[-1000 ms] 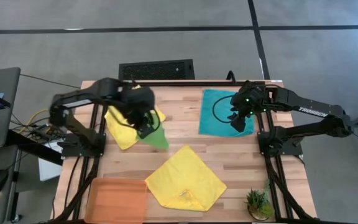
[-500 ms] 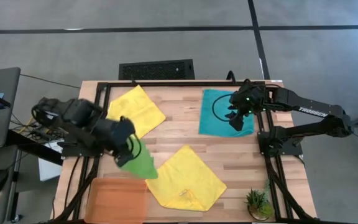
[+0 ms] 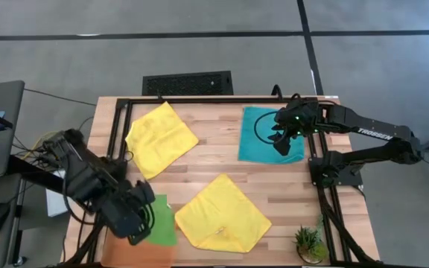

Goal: Fold microfiber towels
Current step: Put the green microfiber towel into the bin

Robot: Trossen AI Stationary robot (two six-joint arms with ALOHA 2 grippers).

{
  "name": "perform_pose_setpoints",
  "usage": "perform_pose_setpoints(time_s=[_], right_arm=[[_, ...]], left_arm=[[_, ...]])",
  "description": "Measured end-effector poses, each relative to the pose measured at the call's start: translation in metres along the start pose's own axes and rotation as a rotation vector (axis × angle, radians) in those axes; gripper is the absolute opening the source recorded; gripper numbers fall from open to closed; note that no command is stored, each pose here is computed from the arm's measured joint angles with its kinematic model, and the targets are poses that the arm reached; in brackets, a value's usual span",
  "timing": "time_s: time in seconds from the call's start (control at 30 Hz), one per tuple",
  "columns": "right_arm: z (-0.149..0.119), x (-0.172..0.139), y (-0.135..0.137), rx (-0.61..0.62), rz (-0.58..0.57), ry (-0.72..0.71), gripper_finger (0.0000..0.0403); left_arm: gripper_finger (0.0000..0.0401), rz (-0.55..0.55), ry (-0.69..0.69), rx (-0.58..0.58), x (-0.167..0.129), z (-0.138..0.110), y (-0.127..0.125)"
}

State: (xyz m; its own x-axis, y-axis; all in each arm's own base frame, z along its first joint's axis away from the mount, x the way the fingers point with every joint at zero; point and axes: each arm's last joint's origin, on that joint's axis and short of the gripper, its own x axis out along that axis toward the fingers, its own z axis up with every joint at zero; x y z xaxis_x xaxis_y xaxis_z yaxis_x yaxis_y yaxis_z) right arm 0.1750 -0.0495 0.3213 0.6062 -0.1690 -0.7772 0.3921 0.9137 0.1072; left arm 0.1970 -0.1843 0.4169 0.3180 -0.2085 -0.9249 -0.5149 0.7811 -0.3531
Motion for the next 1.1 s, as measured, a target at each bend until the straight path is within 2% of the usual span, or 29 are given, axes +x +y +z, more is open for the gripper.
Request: perform_pose_setpoints(time_s=[0.17,0.37,0.47,0.63,0.8,1.1], right_arm=[[0.001,0.0,0.0,0.009,0.002,-0.012,0.0228],[0.003,0.0,0.001,0.009,0.007,-0.029,0.0228],[0.003,0.0,0.001,0.01,0.007,-0.029,0.0228],[0.003,0.0,0.001,0.009,0.006,-0.029,0.0228],[0.003,0.0,0.001,0.009,0.006,-0.029,0.0228],[0.005,0.0,0.001,0.009,0.01,-0.052,0.0228]], left_arm=[[0.0,0.026,-0.059,0.006,0.007,-0.004,-0.006],[0.0,-0.077,-0.057,-0.049,0.005,-0.02,-0.018],[0.0,-0.094,-0.078,-0.066,0.006,-0.028,-0.022],[0.0,-0.034,-0.078,-0.044,0.026,-0.036,-0.032],[0.0,0.039,-0.019,-0.017,0.054,-0.042,-0.044],[0.0,0.08,-0.052,-0.037,0.072,-0.053,-0.048]])
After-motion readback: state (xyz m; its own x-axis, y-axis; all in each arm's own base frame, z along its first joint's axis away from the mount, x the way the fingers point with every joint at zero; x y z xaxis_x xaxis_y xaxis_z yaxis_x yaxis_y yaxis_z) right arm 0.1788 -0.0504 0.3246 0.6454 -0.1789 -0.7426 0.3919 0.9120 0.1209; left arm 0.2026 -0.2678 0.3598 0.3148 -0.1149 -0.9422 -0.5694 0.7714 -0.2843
